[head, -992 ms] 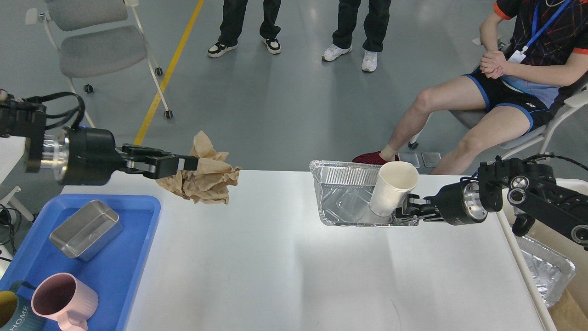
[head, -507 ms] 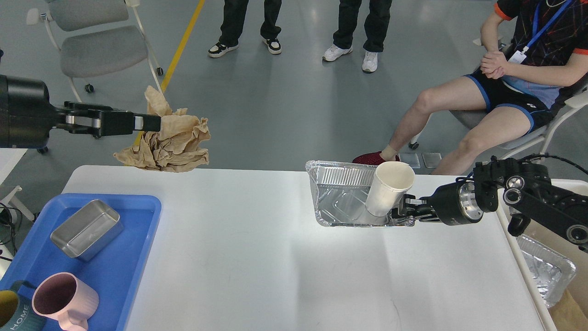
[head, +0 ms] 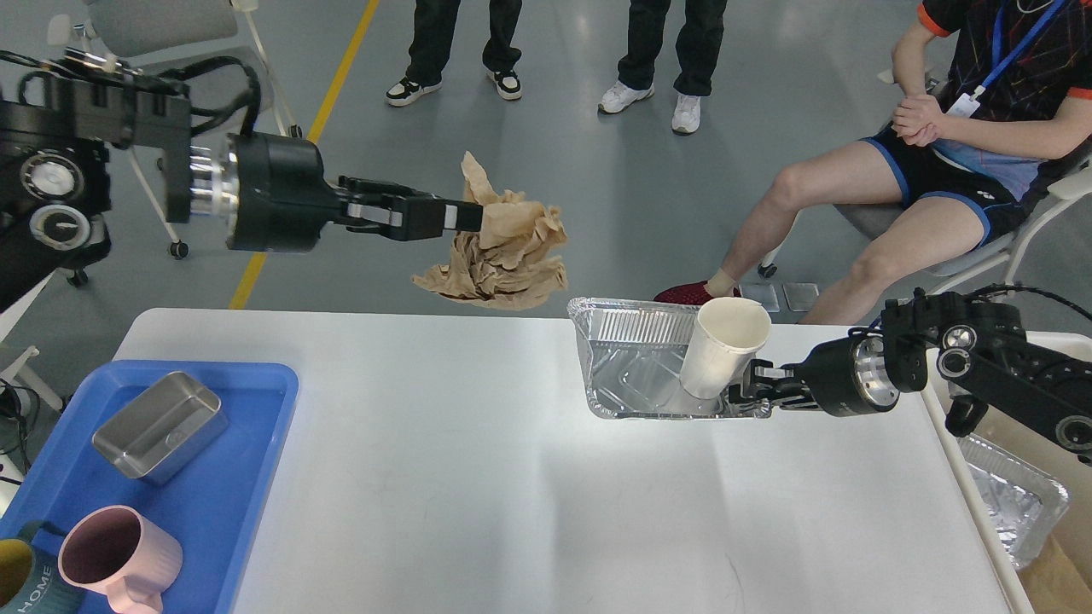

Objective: Tidy desktop
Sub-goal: 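Lift the paper bag and carry it over the foil tray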

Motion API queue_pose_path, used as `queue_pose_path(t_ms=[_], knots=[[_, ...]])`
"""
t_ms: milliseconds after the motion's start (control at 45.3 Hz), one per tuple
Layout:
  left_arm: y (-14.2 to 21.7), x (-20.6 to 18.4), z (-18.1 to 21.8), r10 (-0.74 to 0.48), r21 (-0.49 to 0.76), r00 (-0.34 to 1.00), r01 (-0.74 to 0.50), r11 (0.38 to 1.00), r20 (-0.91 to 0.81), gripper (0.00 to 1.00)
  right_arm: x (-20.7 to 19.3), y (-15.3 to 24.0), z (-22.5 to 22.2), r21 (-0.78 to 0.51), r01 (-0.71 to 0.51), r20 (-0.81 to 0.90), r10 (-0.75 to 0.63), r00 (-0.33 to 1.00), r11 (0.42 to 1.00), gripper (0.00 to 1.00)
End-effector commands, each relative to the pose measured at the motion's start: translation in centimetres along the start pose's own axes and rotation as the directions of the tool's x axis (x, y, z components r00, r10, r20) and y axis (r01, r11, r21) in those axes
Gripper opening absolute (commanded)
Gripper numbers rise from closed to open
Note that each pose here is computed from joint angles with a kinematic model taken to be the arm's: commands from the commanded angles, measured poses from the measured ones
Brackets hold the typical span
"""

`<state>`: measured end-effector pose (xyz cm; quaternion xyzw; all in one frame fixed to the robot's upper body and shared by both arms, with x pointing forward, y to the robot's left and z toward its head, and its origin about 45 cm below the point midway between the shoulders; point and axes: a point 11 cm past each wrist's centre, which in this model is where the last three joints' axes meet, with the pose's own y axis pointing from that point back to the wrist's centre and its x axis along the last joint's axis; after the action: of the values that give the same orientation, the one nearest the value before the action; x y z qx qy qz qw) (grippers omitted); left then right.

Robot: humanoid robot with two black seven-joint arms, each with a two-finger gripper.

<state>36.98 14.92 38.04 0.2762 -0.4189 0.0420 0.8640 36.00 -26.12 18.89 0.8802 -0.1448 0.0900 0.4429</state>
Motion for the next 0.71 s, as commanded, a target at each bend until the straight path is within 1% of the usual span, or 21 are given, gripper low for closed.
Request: queue_pose_path(t_ms=[0,110,243,331,573,618,640,684], knots=[[-4.8,-0.6,0.4,-0.025,-0.023,1.0,0.026,0.999,0.011,0.02,0.0,0.1,0.0,0.0,-0.001,0.002,0.001,1.0,1.0,0.0],[-7.9,-1.4,0.4,-0.042,-0.033,0.999,0.042,0.999,0.002,0.02,0.1,0.3,0.2,-0.003,-0.004,0.005,0.004,1.0,1.0,0.0],[-9.7,-1.7,-0.5,-0.011,-0.02,0.999,0.01,1.0,-0.035,0.02,0.2,0.5,0.4,-0.008,-0.008,0.006,0.008,1.0,1.0,0.0],[-11.0,-2.7,-0.9,-0.018,-0.023,0.997,0.016,1.0,-0.071,0.02,0.1,0.4,0.4,-0.006,-0.007,0.005,0.007,1.0,1.0,0.0],[-14.3,-5.5,-2.0,-0.027,-0.006,0.991,0.026,1.0,-0.129,0.09,0.2,0.4,0.1,0.001,-0.01,0.005,0.01,1.0,1.0,0.0],[-14.8,-6.0,-2.0,-0.031,-0.006,0.99,0.03,1.0,-0.136,0.14,0.2,0.3,0.1,0.001,-0.009,0.005,0.009,1.0,1.0,0.0],[-15.0,-6.2,-1.9,-0.028,-0.01,0.989,0.027,1.0,-0.142,0.21,0.2,0.3,0.0,0.003,-0.008,0.004,0.008,1.0,1.0,0.0],[-15.7,-6.5,-1.6,-0.022,-0.018,0.987,0.02,1.0,-0.157,0.38,0.2,0.4,0.1,0.001,-0.01,0.005,0.01,1.0,1.0,0.0]])
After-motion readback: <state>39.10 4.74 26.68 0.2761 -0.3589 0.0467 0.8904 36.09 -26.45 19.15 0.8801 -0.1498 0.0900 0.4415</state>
